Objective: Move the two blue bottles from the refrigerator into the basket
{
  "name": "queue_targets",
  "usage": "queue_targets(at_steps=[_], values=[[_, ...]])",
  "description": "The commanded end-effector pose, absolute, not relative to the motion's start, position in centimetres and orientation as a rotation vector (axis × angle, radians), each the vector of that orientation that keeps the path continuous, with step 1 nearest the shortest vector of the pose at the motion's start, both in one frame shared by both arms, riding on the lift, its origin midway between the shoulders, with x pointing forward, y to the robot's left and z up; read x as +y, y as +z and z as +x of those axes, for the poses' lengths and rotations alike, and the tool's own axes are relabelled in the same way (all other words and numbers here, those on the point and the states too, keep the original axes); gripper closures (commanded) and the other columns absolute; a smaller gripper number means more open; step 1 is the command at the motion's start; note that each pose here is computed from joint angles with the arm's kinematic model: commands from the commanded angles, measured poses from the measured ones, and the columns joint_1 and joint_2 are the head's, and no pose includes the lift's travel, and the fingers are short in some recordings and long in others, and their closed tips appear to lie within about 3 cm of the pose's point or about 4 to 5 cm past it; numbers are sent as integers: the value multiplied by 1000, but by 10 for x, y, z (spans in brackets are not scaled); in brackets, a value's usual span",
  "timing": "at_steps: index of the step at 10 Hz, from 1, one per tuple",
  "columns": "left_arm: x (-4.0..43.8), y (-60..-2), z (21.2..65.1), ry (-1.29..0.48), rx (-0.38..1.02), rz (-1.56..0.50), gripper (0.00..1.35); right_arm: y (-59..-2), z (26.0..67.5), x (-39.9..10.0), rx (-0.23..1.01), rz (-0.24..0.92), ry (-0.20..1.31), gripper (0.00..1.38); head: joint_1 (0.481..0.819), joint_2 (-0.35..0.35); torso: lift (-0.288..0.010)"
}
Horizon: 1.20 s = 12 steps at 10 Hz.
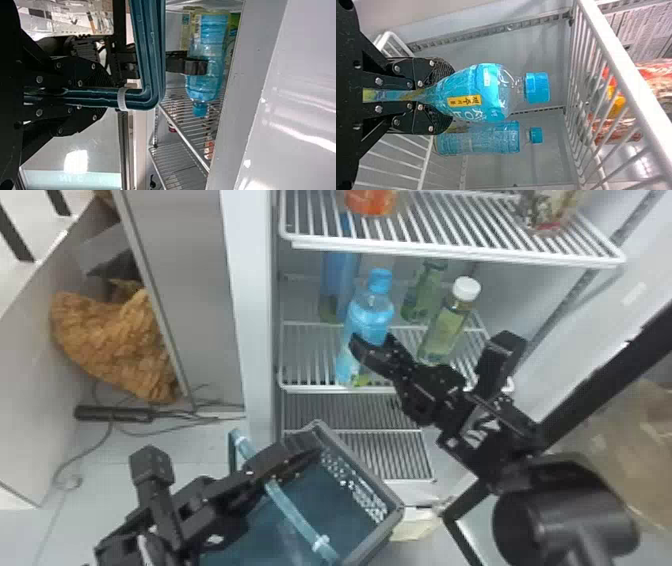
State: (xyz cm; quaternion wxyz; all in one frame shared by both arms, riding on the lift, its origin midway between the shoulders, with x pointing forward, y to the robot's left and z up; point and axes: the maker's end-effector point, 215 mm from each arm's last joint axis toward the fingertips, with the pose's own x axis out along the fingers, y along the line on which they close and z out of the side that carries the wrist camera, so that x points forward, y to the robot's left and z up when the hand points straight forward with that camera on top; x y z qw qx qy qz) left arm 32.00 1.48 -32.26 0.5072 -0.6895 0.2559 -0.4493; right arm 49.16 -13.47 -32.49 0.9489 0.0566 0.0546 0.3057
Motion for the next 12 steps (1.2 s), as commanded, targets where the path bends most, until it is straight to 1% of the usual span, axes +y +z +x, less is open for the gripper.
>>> queue_targets(at_steps=[1,4,7,10,12], values=[[15,-323,319,-1084,617,-1666,1197,-324,473,-137,126,138,627,1277,695,-165,-220],[16,-324,318,-1081,621,-1665,1199,-318,431,-129,177,174,671,1277,695,-175,-220],[15,-325,317,-1081,624,-1667,1197,-327,400,-116,242,225,728,1277,695,-168,-220],[15,-326,317,-1076,624,-1667,1197,-341,360,-96,342,305,804,1277,695,-152,-220],[14,-326,318,-1077,623,-1669,1199,-354,341,-85,413,339,853,1277,695,-138,-220]])
